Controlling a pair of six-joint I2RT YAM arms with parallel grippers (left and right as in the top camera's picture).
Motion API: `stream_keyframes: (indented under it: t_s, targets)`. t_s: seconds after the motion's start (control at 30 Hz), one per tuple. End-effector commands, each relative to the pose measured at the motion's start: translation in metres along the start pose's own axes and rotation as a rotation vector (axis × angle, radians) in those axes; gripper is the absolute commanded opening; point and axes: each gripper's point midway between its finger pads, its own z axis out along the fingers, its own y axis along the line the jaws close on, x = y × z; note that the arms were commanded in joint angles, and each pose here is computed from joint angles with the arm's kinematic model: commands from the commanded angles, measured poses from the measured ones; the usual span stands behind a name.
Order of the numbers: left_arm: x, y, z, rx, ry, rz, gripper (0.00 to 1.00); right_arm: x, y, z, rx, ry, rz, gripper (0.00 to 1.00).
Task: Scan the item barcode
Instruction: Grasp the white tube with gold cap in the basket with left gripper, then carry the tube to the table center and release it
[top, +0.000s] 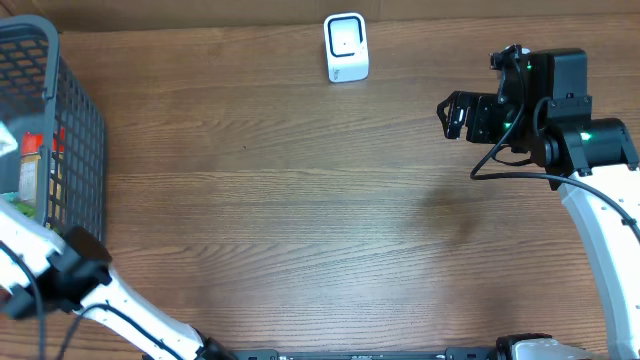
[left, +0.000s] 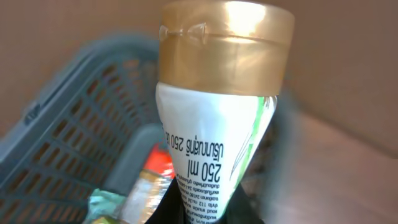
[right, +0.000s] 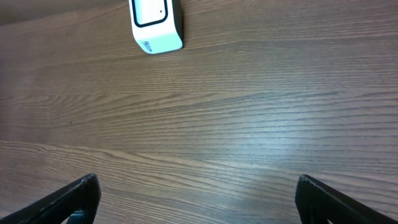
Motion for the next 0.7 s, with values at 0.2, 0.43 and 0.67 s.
stream_keyframes:
  t_s: [0.2,0.43,0.67]
  targets:
    - [0.069,-0.210,-0.063,0.393,0.224,0.106,0.04,-0.015,0.008,-0.007,-0.021,-0.051,-0.015,1.00]
    - [0.211,-0.340,-0.029,0.381,0.682,0.123,0.04,-0.012,0.007,-0.007,-0.019,-0.041,-0.012,1.00]
    - [0.355,-0.391,-0.001,0.106,0.942,0.146,0.04,-0.012,0.007,-0.007,-0.014,-0.040,-0.012,1.00]
